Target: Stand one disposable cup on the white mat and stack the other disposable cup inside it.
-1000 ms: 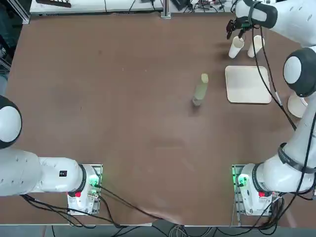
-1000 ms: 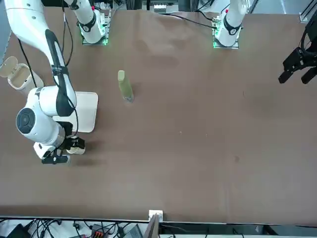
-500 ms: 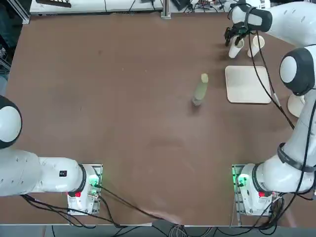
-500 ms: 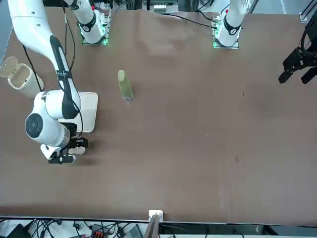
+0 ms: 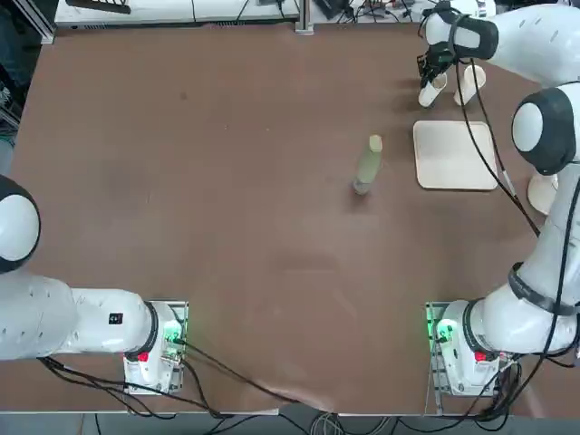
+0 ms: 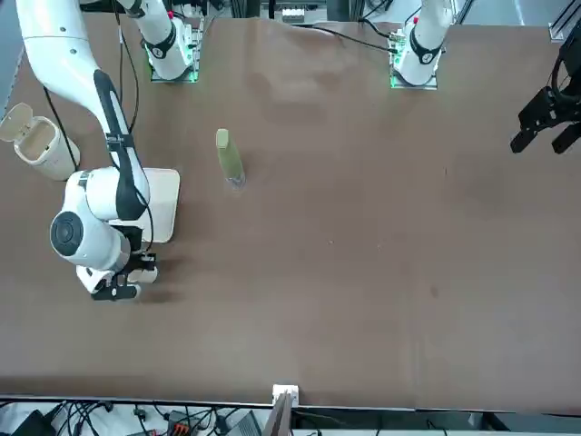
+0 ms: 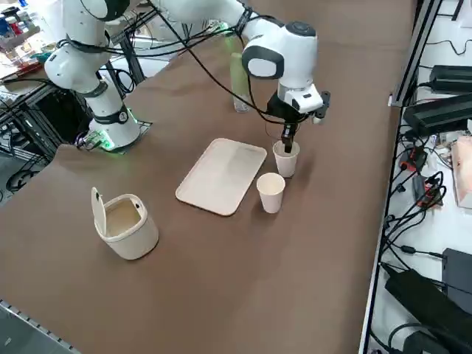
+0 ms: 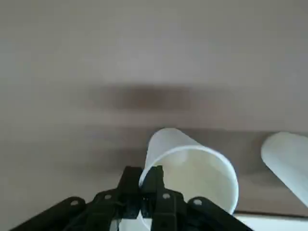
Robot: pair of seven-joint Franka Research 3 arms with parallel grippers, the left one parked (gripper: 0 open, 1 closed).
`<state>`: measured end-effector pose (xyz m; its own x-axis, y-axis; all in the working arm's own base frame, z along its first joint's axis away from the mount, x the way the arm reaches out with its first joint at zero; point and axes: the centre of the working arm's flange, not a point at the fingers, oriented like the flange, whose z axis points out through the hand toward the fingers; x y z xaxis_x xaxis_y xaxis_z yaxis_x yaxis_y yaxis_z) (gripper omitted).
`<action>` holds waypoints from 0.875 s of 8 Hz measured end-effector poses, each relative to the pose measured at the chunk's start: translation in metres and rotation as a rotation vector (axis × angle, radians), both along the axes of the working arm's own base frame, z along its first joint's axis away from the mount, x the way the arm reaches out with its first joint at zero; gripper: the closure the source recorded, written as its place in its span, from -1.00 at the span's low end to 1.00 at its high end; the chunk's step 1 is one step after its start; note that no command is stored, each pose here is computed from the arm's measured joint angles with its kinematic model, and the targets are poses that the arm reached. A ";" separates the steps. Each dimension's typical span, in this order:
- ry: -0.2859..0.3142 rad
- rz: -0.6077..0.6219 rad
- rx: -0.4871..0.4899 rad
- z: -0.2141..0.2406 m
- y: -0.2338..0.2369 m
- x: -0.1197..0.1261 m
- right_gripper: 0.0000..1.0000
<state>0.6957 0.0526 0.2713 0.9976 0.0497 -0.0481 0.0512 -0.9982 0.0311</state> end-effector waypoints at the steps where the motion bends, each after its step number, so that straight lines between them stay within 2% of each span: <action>1: 0.027 -0.006 -0.009 0.011 -0.003 -0.003 0.96; 3: 0.084 -0.040 -0.033 0.060 -0.018 -0.018 0.96; 4: 0.092 -0.060 -0.041 0.081 -0.023 -0.033 0.96; 5: 0.093 -0.071 -0.043 0.090 -0.028 -0.055 0.96; 7: 0.088 -0.077 -0.042 0.072 -0.035 -0.103 0.96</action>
<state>0.5926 0.0179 0.3432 0.9902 -0.0307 -0.1360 -0.0211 -0.9972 0.0713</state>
